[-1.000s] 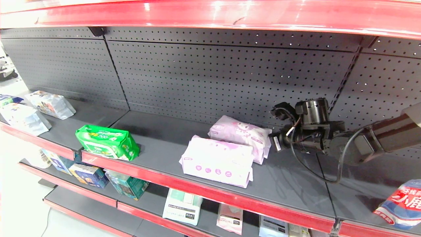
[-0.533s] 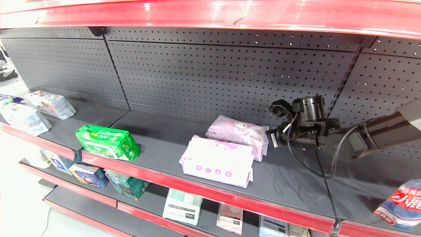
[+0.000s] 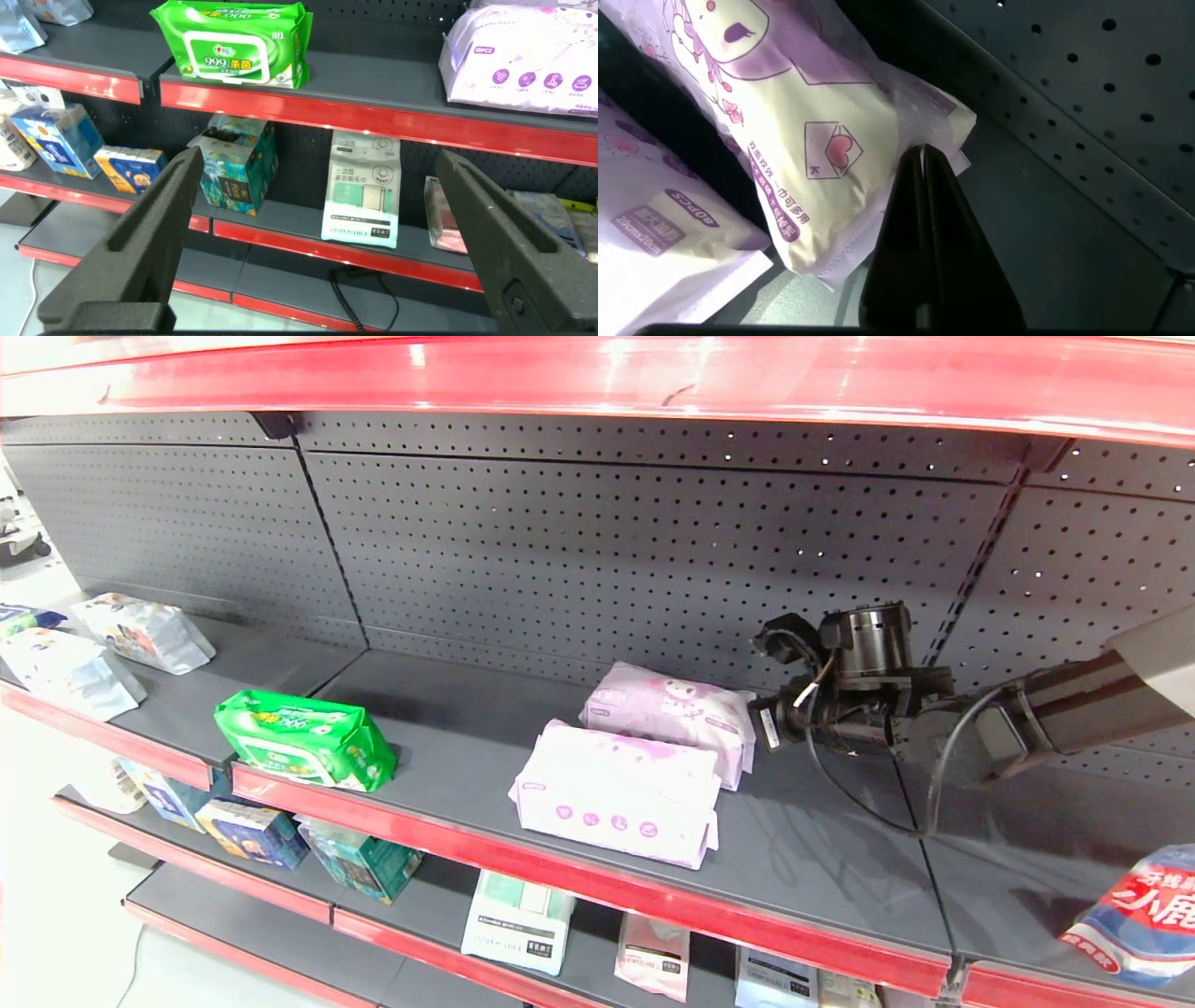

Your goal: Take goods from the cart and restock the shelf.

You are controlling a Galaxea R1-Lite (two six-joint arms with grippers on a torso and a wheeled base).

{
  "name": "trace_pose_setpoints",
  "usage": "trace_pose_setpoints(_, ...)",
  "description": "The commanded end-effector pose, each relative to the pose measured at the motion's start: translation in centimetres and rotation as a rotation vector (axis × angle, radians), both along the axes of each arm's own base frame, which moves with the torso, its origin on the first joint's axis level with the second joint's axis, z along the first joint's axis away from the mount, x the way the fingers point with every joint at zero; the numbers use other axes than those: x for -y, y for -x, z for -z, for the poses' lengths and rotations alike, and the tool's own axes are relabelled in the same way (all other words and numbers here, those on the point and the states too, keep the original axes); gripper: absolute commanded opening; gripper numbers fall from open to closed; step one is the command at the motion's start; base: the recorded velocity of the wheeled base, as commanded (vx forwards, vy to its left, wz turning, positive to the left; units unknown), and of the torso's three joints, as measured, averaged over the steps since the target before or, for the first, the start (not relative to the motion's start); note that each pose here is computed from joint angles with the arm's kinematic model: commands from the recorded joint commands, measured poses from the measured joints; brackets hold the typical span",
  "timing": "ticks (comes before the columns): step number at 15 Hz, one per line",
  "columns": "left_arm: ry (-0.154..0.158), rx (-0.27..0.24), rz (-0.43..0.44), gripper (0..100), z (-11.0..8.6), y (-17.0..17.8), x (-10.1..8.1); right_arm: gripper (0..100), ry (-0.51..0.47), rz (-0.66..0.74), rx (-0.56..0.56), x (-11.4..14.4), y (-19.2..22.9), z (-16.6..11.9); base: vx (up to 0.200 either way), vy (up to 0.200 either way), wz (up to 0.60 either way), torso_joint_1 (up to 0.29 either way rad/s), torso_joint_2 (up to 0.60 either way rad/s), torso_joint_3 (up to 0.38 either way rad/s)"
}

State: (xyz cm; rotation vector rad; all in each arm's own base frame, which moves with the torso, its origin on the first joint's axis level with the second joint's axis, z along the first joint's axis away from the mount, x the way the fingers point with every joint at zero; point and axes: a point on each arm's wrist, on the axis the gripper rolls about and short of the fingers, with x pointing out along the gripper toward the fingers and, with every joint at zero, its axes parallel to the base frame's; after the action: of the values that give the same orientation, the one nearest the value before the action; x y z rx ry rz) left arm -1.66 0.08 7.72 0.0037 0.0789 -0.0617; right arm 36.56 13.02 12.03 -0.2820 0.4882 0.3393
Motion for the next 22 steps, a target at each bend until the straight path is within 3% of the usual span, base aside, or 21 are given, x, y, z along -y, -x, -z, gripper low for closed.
trace_pose_setpoints(1, 0.0, -0.001, 0.001, 100, 0.0, 0.0, 0.0, 0, 0.001, -0.001, -0.003, 0.0, -0.1, 0.2, 0.0, 0.0, 0.0, 0.0, 0.0, 0.0)
trace_pose_setpoints(10, 0.0, -0.001, 0.0, 100, 0.0, 0.0, 0.0, 0, -0.003, 0.002, 0.006, -0.1, -0.1, -0.2, 0.0, 0.0, 0.0, 0.0, 0.0, 0.0)
trace_pose_setpoints(22, 0.0, -0.001, 0.001, 100, 0.0, 0.0, 0.0, 0, -0.058, 0.116, 0.102, 4.1, 5.9, -5.6, 0.0, 0.0, 0.0, 0.0, 0.0, 0.0)
